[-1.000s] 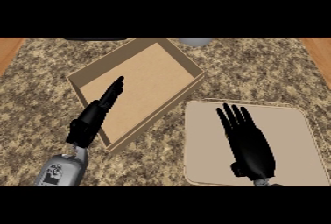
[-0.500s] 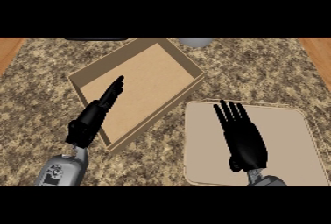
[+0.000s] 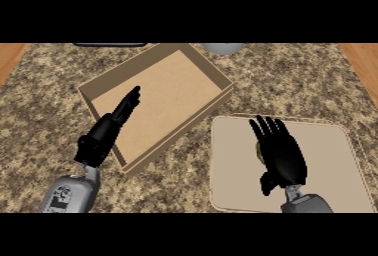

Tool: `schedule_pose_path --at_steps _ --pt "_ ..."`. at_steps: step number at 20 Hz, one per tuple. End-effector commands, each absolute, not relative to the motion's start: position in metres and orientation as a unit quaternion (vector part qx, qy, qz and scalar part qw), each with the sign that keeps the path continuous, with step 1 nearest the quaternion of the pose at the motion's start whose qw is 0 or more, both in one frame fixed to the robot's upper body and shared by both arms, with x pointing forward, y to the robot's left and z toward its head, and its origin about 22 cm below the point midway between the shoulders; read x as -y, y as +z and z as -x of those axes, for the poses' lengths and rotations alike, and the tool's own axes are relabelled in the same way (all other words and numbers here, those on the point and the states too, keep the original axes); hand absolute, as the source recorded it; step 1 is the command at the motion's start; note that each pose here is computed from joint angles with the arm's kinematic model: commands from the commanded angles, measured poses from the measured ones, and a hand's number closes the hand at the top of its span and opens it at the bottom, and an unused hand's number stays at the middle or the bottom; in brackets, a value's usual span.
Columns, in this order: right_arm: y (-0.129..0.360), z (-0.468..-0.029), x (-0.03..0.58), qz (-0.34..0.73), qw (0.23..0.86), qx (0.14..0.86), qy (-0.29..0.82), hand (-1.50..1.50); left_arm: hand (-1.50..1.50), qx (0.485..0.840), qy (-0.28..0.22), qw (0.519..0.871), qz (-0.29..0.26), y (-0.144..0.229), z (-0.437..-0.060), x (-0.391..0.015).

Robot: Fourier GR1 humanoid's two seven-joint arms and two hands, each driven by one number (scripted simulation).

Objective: Pick the squash from the tray and place it in the cardboard box

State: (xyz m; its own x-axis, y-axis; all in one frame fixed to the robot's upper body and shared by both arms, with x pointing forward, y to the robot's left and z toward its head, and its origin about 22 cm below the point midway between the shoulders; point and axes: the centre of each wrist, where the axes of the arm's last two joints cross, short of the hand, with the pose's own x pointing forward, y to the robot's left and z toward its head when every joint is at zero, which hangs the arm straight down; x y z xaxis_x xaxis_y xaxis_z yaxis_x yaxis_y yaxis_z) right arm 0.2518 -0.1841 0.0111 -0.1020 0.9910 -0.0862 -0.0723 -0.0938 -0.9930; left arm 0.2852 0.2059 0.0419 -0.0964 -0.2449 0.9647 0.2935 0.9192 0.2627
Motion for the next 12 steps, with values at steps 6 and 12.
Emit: schedule_pose_path --at_steps 6,12 --pt "-0.011 -0.264 0.195 0.482 0.444 0.466 0.595 1.5 0.0 0.709 -0.204 0.674 0.019 0.035 -0.268 -0.217" --pt "0.009 -0.246 0.08 0.237 0.335 0.567 0.714 1.5 0.0 0.711 -0.22 0.667 0.03 0.046 -0.284 -0.194"
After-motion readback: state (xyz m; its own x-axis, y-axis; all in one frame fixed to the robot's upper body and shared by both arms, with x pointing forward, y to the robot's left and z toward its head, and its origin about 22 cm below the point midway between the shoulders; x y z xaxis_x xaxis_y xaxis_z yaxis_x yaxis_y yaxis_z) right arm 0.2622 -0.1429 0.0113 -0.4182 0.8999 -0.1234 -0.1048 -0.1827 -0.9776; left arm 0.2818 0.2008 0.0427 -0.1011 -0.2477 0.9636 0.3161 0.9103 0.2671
